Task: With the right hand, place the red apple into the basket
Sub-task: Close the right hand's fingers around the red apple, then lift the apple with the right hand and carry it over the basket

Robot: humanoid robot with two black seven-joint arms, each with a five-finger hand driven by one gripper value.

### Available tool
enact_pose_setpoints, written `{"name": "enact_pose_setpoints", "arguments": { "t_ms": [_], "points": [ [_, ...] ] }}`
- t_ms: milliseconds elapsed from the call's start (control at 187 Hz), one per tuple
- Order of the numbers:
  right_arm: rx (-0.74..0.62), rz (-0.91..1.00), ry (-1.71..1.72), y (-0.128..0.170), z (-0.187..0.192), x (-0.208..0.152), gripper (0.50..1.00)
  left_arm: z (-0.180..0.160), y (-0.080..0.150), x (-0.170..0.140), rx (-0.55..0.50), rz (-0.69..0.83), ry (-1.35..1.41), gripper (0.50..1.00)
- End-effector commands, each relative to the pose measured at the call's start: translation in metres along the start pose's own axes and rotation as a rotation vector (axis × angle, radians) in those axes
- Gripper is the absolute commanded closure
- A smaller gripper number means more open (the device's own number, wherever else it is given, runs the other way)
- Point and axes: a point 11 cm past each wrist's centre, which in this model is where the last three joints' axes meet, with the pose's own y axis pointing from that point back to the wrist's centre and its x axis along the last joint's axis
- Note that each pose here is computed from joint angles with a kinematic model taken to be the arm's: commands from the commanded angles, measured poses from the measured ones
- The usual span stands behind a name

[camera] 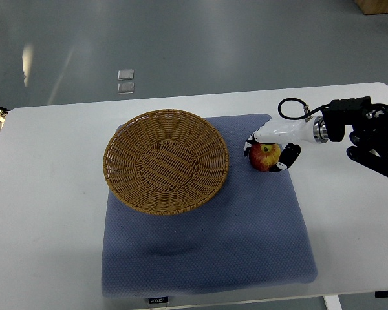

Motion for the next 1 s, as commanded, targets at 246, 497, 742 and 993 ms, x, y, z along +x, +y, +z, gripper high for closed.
{"name": "enact_pose_setpoints", "arguments": {
  "t_ms": [246,497,742,993],
  "points": [
    [-0.020,0.034,0.031,0.009,0.006,0.024,0.777,0.000,0.000,0.000,0.000,0.000,0.000,0.500],
    [-0.010,0.098,0.092,0.014,0.000,0.070,0.773,0.000,0.000,0.000,0.000,-0.001,0.000,0.500],
    [0.057,0.180,0.190,0.013,-0.034,0.130,0.762,0.000,0.000,0.000,0.000,0.000,0.000,0.500],
    [0.212,0.200,0.228,-0.030,-0.099,0.143,0.758,0.000,0.000,0.000,0.000,-0.001,0.000,0.500]
  ]
}}
